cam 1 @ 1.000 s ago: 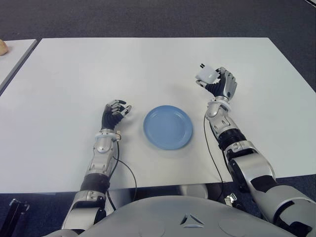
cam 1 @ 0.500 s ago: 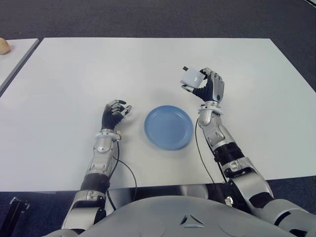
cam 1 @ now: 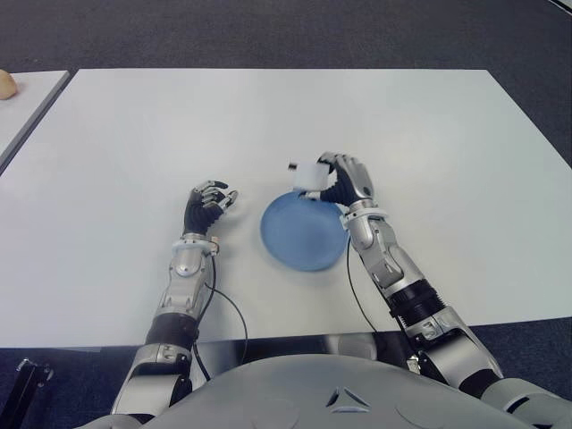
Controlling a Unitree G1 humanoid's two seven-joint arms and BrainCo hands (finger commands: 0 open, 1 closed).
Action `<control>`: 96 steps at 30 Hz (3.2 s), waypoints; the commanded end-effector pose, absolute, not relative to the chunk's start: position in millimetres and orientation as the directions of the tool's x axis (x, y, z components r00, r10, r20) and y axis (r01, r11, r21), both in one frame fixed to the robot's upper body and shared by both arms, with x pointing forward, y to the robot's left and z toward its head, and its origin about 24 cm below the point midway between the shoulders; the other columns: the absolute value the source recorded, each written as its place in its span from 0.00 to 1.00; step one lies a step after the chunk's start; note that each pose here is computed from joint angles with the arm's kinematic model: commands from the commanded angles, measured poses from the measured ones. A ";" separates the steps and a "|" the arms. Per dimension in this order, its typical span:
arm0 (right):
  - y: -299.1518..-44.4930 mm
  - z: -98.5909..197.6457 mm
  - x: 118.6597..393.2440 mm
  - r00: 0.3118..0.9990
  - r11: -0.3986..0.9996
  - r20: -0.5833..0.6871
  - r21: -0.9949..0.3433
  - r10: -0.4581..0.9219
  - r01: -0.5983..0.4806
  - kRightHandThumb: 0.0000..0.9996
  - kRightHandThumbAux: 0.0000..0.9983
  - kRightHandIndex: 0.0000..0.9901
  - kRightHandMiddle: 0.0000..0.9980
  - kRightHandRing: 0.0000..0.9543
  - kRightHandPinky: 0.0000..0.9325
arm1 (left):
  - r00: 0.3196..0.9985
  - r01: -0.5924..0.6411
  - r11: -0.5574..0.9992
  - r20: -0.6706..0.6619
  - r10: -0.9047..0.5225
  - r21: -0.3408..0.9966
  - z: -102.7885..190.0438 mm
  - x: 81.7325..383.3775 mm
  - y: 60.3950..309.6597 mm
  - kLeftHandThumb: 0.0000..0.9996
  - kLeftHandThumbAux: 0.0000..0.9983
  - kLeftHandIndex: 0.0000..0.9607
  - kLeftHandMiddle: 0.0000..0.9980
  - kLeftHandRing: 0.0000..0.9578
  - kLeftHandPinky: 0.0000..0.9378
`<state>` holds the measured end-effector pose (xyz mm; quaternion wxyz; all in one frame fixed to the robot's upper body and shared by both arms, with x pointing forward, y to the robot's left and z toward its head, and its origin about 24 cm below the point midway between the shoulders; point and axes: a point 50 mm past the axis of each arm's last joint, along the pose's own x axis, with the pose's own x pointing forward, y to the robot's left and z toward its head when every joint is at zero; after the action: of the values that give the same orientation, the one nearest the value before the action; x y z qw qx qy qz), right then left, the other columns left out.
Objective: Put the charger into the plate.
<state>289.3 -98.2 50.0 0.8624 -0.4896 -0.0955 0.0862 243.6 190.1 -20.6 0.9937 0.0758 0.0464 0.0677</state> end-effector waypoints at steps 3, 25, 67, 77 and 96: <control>-97.5 39.8 285.0 0.902 0.366 -0.167 -0.873 0.399 -0.324 0.71 0.72 0.44 0.86 0.90 0.92 | 0.982 -0.132 0.978 -0.113 0.151 0.159 -26.7 239.7 190.1 0.71 0.72 0.45 0.66 0.68 0.67; -86.4 18.8 279.9 0.791 0.059 -0.416 -0.869 0.449 -0.491 0.70 0.72 0.44 0.76 0.81 0.81 | 0.980 -0.149 0.975 -0.104 0.167 0.166 -26.1 240.3 190.5 0.71 0.72 0.45 0.65 0.67 0.68; -85.9 18.6 271.3 0.816 0.053 -0.181 -0.967 0.548 -0.250 0.28 0.26 0.00 0.00 0.00 0.00 | 0.980 -0.137 0.977 -0.119 0.158 0.164 -26.5 240.9 192.7 0.71 0.72 0.45 0.64 0.65 0.65; -86.7 23.1 266.0 0.834 0.118 -0.116 -0.970 0.539 -0.211 0.46 0.14 0.00 0.00 0.00 0.00 | 0.981 -0.136 0.977 -0.113 0.156 0.167 -26.1 240.2 192.1 0.71 0.72 0.45 0.63 0.65 0.65; -92.3 36.8 262.0 0.868 0.209 -0.001 -0.971 0.496 -0.120 0.43 0.12 0.00 0.00 0.00 0.00 | 0.978 -0.142 0.977 -0.130 0.163 0.160 -26.7 239.8 192.0 0.71 0.72 0.45 0.65 0.67 0.67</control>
<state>264.4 -88.8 37.3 0.7534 -0.6015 -0.1589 0.2130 243.9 191.3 -20.5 0.9929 0.0764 0.0497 0.0760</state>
